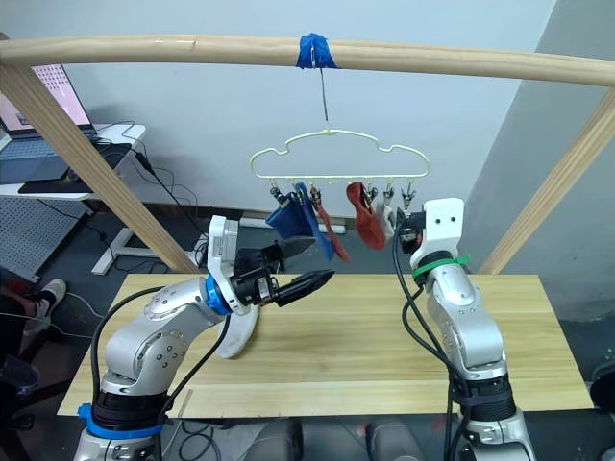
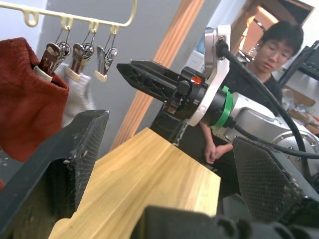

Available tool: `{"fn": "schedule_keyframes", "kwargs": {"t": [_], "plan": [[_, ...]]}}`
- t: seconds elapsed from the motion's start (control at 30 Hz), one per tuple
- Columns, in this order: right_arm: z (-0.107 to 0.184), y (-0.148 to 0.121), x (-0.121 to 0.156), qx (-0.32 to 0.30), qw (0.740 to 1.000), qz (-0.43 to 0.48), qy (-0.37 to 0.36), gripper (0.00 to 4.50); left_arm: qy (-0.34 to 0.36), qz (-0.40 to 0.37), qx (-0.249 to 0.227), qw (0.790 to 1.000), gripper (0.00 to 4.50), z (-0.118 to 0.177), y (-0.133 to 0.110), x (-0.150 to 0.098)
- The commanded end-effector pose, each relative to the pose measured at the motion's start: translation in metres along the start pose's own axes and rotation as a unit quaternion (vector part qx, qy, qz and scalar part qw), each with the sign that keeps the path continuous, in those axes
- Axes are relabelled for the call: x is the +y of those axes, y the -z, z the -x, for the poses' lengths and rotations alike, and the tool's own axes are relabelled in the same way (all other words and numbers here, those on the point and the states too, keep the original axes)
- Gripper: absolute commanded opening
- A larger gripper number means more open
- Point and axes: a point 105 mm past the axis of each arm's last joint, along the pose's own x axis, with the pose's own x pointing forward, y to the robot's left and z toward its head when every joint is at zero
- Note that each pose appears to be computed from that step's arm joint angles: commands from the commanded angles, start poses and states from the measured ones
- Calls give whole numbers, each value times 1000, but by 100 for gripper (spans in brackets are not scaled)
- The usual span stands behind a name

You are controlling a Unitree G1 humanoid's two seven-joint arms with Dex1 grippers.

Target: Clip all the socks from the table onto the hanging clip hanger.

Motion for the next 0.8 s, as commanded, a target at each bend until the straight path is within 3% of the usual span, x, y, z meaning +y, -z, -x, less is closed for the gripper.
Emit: {"fn": "schedule_keyframes", "kwargs": {"t": [0.03,0.13,0.17,0.47,0.57,0.67,0.8], "plan": [[-3,-18,-4,-39,999,7,13,126,4,-25,-14,1000,450,-1,-11,-5],[-8,-16,-5,-35,999,14,21,14,2,-25,-11,1000,450,-1,-8,-6],[-9,-15,-5,-33,999,9,25,2,1,-26,-11,1000,450,0,-8,-6],[-10,-14,-4,-34,999,0,26,2,-4,-30,-10,999,450,2,-7,-2],[-8,-11,-8,-27,999,4,38,62,-4,-31,-9,999,450,2,-6,-2],[-7,-9,-8,-23,999,0,41,157,-4,-32,-8,999,450,2,-5,-2],[-8,-8,-8,-21,999,-4,42,157,-4,-34,-8,999,450,1,-4,-2]]}}
